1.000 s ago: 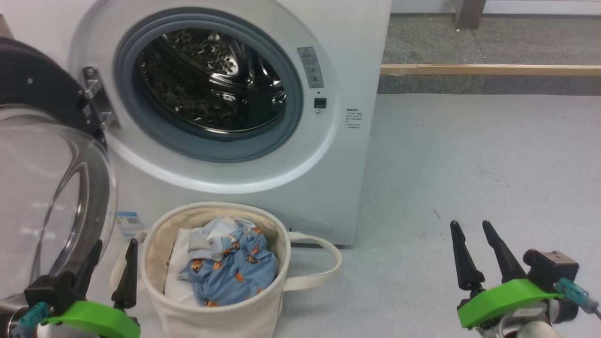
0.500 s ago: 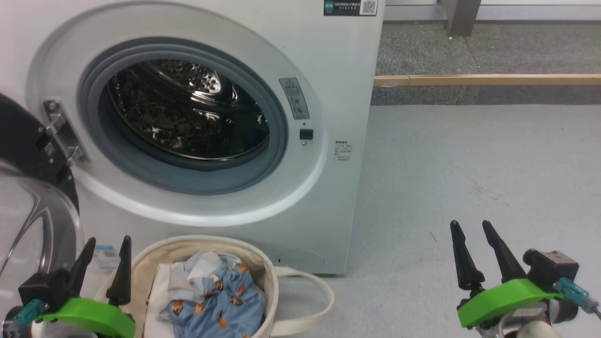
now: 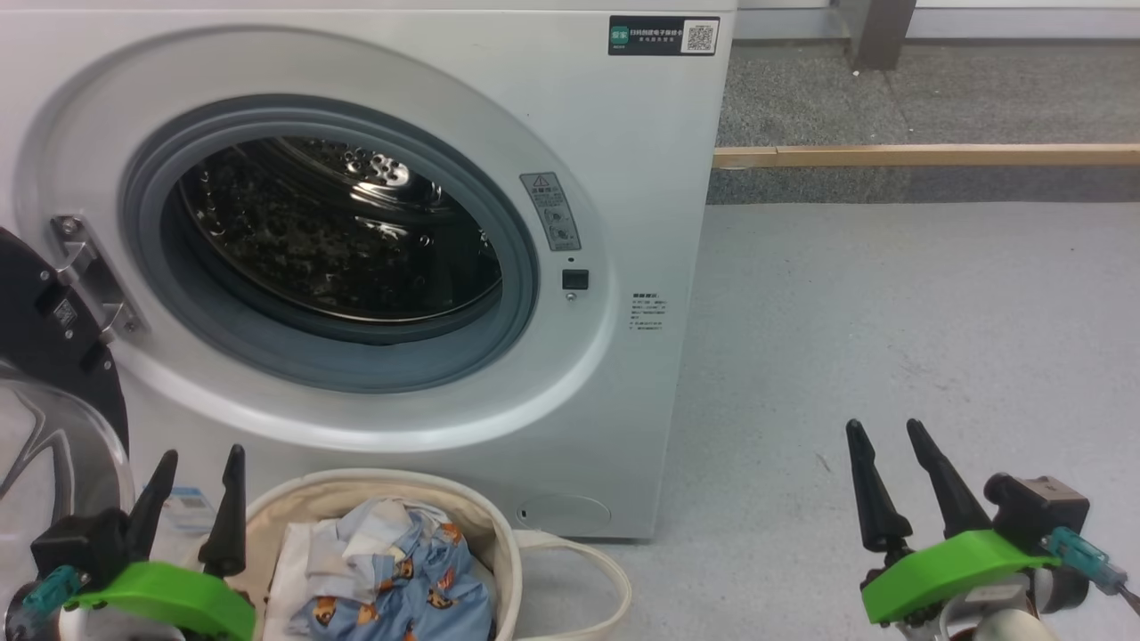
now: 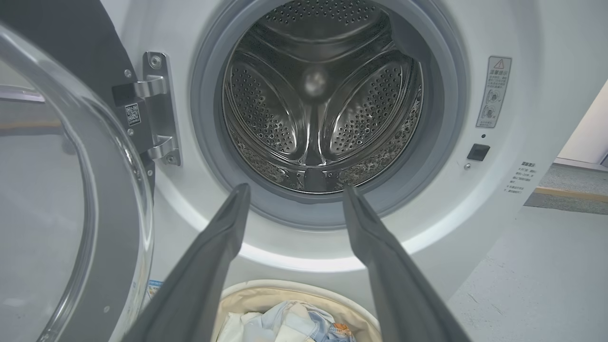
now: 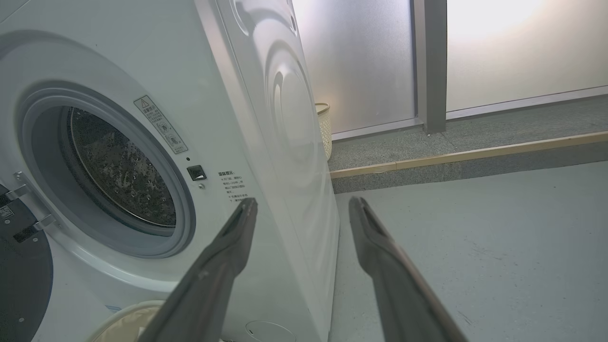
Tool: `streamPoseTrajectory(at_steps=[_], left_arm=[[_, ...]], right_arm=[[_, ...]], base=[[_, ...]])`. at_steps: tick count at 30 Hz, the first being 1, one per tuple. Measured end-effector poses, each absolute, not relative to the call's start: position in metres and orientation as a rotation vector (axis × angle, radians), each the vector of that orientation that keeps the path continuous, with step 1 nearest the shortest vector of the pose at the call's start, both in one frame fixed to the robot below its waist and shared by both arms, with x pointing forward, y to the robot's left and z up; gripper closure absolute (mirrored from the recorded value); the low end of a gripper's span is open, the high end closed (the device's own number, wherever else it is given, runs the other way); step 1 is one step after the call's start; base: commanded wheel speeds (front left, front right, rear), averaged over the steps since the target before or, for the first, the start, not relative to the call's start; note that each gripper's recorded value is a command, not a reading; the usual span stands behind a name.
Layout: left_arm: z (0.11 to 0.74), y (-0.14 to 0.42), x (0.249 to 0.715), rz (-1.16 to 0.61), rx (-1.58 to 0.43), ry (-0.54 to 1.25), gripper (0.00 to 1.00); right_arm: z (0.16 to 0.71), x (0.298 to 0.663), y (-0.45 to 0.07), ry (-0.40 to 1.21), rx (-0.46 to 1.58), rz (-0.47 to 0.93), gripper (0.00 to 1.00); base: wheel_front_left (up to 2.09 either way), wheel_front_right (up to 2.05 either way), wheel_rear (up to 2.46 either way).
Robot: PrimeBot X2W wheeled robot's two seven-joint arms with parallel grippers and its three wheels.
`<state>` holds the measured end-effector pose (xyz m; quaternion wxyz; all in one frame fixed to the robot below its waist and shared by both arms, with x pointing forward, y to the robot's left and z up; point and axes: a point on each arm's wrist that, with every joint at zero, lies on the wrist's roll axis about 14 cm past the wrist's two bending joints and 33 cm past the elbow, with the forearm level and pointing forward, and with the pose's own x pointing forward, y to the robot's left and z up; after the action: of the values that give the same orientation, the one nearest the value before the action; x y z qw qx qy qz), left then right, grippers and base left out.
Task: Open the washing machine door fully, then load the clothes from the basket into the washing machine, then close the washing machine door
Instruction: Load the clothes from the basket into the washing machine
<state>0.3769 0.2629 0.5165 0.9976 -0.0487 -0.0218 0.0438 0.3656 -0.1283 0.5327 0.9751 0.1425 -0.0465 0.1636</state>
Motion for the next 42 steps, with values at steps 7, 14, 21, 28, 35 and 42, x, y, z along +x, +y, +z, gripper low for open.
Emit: streamPoseTrajectory(at_steps=[7,14,21,28,35,42], left_arm=[[0.502,0.256,0.379,0.095,-0.138,-0.005,0.00],[0.493,0.255,0.381,0.102,-0.149,0.020,0.00],[0.491,0.244,0.384,0.063,-0.156,0.021,0.00],[0.489,0.229,0.387,-0.013,-0.139,0.027,0.00],[0.469,0.225,0.390,-0.014,-0.153,0.091,0.00],[0.461,0.216,0.399,-0.025,-0.189,0.116,0.00]], right_arm=[[0.527,0.365,-0.126,-0.077,0.294,0.333,0.00],[0.524,0.365,-0.127,-0.069,0.296,0.327,0.00],[0.523,0.365,-0.128,-0.067,0.299,0.324,0.00],[0.521,0.366,-0.128,-0.060,0.305,0.323,0.00],[0.520,0.370,-0.129,-0.057,0.311,0.319,0.00],[0.513,0.370,-0.131,-0.038,0.320,0.310,0.00]], base=[[0.00,0.00,0.00],[0.00,0.00,0.00],[0.00,0.00,0.00],[0.00,0.00,0.00],[0.00,0.00,0.00],[0.00,0.00,0.00]])
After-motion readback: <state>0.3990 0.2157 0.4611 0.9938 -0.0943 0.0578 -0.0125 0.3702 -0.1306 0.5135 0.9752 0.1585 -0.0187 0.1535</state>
